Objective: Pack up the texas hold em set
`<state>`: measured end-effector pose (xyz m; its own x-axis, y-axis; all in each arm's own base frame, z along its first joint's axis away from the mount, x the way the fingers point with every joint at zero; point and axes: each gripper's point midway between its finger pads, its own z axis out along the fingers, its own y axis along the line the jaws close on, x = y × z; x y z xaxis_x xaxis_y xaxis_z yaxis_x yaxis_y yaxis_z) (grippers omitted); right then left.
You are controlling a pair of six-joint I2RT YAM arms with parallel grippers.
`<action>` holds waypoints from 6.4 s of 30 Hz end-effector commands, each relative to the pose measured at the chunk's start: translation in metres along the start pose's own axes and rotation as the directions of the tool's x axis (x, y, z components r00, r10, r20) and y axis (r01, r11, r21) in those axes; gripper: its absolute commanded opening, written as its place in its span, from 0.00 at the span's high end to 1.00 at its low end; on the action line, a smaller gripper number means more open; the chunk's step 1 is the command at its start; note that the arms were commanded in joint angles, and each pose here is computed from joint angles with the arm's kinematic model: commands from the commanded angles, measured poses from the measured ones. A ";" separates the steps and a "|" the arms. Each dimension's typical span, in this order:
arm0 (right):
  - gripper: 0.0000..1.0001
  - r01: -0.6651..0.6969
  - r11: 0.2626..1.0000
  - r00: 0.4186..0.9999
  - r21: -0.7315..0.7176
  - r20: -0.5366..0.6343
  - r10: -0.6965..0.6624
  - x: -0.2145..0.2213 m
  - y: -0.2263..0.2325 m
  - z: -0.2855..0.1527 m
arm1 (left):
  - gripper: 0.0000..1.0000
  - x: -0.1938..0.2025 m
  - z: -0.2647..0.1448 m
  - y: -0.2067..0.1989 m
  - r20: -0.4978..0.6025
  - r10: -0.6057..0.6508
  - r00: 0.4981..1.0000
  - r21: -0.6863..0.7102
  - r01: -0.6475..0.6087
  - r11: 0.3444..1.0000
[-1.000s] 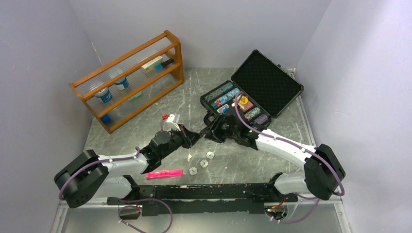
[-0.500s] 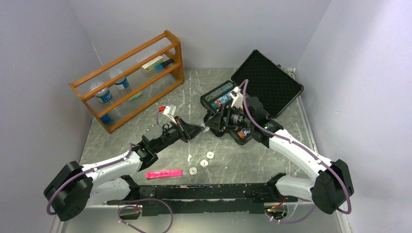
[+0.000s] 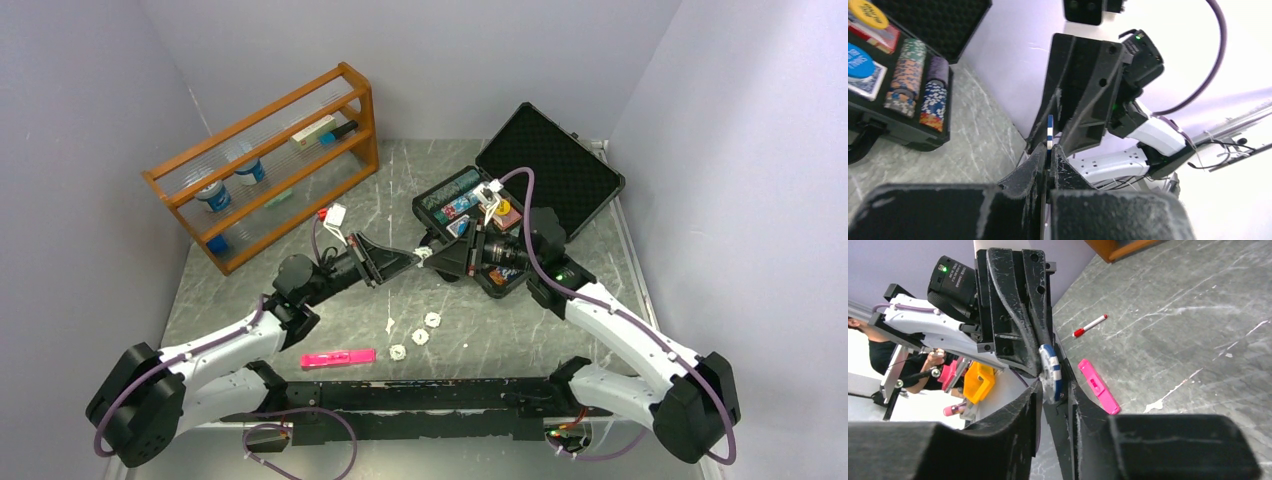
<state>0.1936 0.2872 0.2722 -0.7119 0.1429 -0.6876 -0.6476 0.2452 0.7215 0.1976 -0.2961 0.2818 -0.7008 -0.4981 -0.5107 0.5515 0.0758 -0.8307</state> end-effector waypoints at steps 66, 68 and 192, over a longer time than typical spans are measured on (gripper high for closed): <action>1.00 0.671 0.217 0.692 0.709 -0.704 0.158 0.035 -0.243 -0.158 | 0.10 -0.079 -0.060 0.073 -0.119 0.543 0.831 -0.643 -0.482 0.596; 1.00 0.677 0.199 0.688 0.709 -0.705 0.171 0.035 -0.244 -0.162 | 0.10 -0.079 -0.059 0.071 -0.117 0.545 0.830 -0.636 -0.484 0.601; 0.38 0.280 0.327 0.861 0.902 -0.387 0.329 0.167 -0.181 0.014 | 0.10 -0.085 -0.106 0.084 -0.075 0.509 0.857 -0.783 -0.367 0.503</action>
<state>0.1887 0.2844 0.0245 -0.9319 -0.1856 -0.3116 -0.2025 0.9790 0.0223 0.2526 -0.1583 0.2264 -0.3804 -0.2934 -0.8771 0.1928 0.9023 -0.3855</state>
